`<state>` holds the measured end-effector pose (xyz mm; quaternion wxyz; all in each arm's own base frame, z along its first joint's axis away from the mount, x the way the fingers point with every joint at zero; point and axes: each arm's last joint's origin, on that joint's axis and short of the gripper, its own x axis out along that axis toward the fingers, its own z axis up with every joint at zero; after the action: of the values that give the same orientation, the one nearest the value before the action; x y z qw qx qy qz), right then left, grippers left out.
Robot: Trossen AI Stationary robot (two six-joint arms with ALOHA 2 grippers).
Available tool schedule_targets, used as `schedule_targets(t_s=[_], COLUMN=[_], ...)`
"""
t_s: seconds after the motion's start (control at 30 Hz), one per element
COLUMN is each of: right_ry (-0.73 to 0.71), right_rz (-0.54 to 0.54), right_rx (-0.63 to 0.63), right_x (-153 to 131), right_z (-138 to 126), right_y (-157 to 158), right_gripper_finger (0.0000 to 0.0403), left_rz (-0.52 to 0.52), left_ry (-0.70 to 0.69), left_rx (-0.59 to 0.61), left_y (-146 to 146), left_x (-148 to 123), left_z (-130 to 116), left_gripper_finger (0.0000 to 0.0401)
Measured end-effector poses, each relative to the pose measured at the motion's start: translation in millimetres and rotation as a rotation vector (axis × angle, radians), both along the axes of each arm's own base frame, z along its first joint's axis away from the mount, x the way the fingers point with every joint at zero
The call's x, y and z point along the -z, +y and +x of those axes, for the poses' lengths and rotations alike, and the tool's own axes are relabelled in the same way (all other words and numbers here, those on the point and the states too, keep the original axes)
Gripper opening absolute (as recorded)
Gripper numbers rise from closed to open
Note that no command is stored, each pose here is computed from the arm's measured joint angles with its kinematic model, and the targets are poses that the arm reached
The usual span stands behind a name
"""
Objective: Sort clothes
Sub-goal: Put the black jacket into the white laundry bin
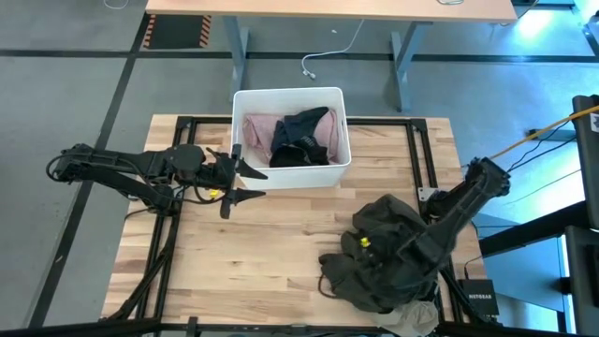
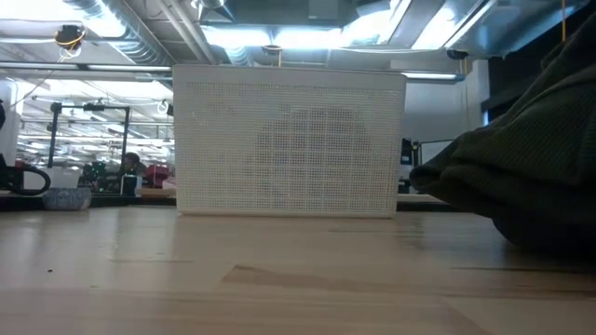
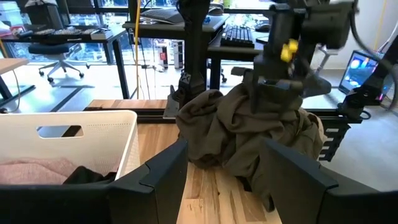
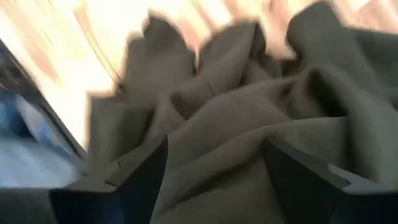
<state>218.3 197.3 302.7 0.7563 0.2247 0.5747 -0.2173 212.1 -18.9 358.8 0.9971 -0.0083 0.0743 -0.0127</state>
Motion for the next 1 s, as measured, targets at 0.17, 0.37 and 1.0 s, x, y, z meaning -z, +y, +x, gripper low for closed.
schedule_targets(t_s=[0.17, 0.37, 1.0], right_ry=[0.15, 0.254, 0.561], right_rz=[-0.005, -0.03, -0.161], right_rx=[-0.111, -0.208, -0.396], right_x=[25, 54, 148], right_z=[14, 25, 51], right_y=[7, 20, 9], right_gripper_finger=[0.0282, 0.0282, 0.0155], left_rz=[0.0, -0.004, 0.003], left_ry=[0.001, 0.001, -0.002], left_rx=[0.0, 0.0, 0.001], left_y=[0, 0, 0], left_x=[0, 0, 0], left_z=[0, 0, 0], left_gripper_finger=[0.0194, 0.0194, 0.0194])
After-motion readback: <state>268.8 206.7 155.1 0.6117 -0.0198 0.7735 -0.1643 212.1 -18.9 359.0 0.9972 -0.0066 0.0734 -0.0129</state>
